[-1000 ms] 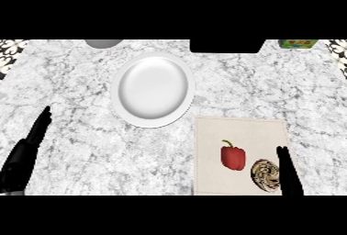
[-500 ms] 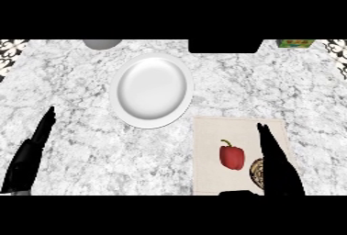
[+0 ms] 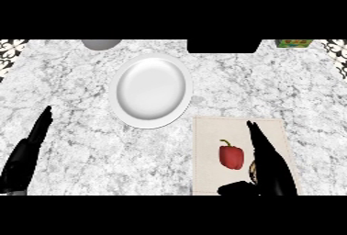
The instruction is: Pick the bell pepper from the placemat and place it in the plate
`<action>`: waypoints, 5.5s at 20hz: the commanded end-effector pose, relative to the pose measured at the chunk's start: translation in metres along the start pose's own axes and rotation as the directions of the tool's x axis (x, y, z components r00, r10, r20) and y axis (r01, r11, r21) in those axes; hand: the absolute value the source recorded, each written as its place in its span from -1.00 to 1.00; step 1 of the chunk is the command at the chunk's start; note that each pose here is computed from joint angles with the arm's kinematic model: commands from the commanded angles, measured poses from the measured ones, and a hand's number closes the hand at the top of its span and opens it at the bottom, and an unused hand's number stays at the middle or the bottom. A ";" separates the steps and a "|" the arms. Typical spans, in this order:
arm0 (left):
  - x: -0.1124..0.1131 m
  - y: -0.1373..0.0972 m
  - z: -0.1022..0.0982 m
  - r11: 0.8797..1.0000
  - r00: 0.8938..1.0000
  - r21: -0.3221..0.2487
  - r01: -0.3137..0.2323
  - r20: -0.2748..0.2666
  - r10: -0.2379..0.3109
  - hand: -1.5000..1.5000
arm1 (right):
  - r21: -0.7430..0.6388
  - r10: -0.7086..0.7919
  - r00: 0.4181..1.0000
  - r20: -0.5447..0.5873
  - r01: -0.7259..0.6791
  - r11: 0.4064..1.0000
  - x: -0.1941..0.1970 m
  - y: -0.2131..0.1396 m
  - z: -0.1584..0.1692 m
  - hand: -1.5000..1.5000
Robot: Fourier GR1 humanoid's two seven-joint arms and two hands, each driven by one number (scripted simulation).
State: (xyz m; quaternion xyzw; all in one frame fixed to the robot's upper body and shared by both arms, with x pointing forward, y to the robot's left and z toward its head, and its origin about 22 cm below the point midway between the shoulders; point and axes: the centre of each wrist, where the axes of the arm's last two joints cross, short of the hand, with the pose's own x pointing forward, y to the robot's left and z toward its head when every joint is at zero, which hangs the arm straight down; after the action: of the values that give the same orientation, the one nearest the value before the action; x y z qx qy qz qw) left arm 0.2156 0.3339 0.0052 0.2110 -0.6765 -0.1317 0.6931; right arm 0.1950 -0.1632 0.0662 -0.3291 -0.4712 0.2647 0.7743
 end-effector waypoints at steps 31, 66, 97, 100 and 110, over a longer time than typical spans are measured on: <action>0.005 -0.013 -0.006 0.999 0.998 -0.043 -0.008 0.055 0.011 0.00 | 0.002 0.331 0.922 0.200 -0.338 0.941 -0.021 -0.066 -0.134 1.00; -0.022 0.001 -0.008 1.000 1.000 0.003 0.000 0.005 0.000 0.00 | -0.080 0.094 0.512 0.854 -0.049 0.996 0.220 -0.083 -0.115 1.00; 0.011 -0.026 -0.027 0.997 0.997 -0.074 0.002 0.072 0.003 0.00 | 0.147 -0.172 0.753 0.636 0.101 0.984 0.203 0.035 -0.160 -1.00; 0.011 -0.017 -0.021 0.998 0.998 -0.069 0.009 0.059 -0.005 0.00 | 0.147 -0.296 0.720 0.628 0.264 0.953 0.216 0.025 -0.153 -1.00; -0.008 -0.012 -0.010 1.000 1.000 -0.013 0.003 0.021 -0.003 0.00 | 0.203 -0.572 0.604 0.555 0.569 0.797 0.171 -0.027 -0.202 -1.00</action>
State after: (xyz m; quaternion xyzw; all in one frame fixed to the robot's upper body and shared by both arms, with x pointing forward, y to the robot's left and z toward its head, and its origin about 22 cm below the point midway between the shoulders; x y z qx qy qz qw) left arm 0.2307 0.3282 0.0000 0.2011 -0.6864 -0.1428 0.6842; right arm 0.4451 -0.0816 0.1179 -0.0975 -0.7544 0.1492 0.6317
